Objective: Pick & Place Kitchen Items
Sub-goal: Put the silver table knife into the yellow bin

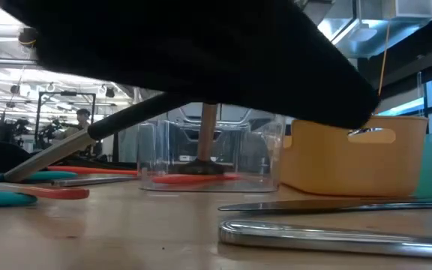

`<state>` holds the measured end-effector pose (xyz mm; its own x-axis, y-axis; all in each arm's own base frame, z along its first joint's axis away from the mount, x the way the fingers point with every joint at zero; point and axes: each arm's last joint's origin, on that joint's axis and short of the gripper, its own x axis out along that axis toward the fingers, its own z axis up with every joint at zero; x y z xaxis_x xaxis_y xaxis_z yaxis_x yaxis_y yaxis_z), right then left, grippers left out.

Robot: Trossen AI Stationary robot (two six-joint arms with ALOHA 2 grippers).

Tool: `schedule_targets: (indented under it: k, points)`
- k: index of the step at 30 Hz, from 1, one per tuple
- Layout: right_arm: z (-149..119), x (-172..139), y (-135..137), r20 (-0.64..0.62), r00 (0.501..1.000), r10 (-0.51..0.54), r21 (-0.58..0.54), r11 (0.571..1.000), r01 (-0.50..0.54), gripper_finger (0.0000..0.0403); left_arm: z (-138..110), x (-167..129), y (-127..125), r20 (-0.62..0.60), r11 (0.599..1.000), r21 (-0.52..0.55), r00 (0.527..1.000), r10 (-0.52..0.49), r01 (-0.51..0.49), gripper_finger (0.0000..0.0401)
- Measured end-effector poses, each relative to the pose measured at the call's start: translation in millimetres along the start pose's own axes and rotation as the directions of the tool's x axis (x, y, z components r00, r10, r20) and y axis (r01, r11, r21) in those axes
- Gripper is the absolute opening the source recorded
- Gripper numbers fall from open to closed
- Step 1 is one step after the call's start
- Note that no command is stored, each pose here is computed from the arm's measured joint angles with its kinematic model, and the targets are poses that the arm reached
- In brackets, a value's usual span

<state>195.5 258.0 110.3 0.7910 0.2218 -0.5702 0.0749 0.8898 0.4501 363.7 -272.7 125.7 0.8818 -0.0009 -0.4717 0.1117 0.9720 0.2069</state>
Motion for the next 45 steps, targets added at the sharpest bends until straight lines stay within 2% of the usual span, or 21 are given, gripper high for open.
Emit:
schedule_targets:
  k: [5,10,14,18,23,30,33,37,45]
  points:
    - [-1,-1,1,0.015,1.0,-0.005,-0.034,0.999,0.005,0.0222,-2,11,10,-0.004,1.0,-0.01,1.0,-0.002,0.002,0.0097]
    - [-6,-9,6,0.178,0.982,-0.062,-0.065,0.995,0.074,0.0222,-7,23,13,0.01,0.995,-0.029,0.996,-0.092,0.092,0.0097]
    - [-15,-21,12,0.293,0.952,-0.093,-0.103,0.986,0.128,0.0222,-13,28,12,0.004,0.996,-0.018,0.996,-0.093,0.093,0.0097]
    - [-22,-28,15,0.356,0.928,-0.113,-0.127,0.978,0.168,0.0222,-14,29,13,0.002,0.996,-0.018,0.996,-0.089,0.089,0.0098]
    - [-19,-24,9,0.341,0.929,-0.141,-0.164,0.964,0.207,0.0222,-13,32,18,0.0,0.997,-0.02,0.997,-0.077,0.077,0.0098]
    - [-2,-13,7,0.363,0.92,-0.149,-0.049,0.983,0.179,0.0222,-33,37,35,0.025,0.987,-0.1,0.992,-0.127,0.129,0.0098]
    - [-1,-10,5,0.31,0.942,-0.128,-0.083,0.983,0.161,0.0222,-41,37,42,0.077,0.978,-0.14,0.986,-0.145,0.155,0.0098]
    - [-1,-8,2,0.262,0.957,-0.128,-0.117,0.98,0.164,0.0222,-49,36,46,0.085,0.973,-0.162,0.985,-0.151,0.164,0.0098]
    - [-9,5,-10,0.221,0.959,-0.176,-0.146,0.967,0.211,0.0222,-51,34,43,0.077,0.982,-0.131,0.989,-0.129,0.138,0.0098]
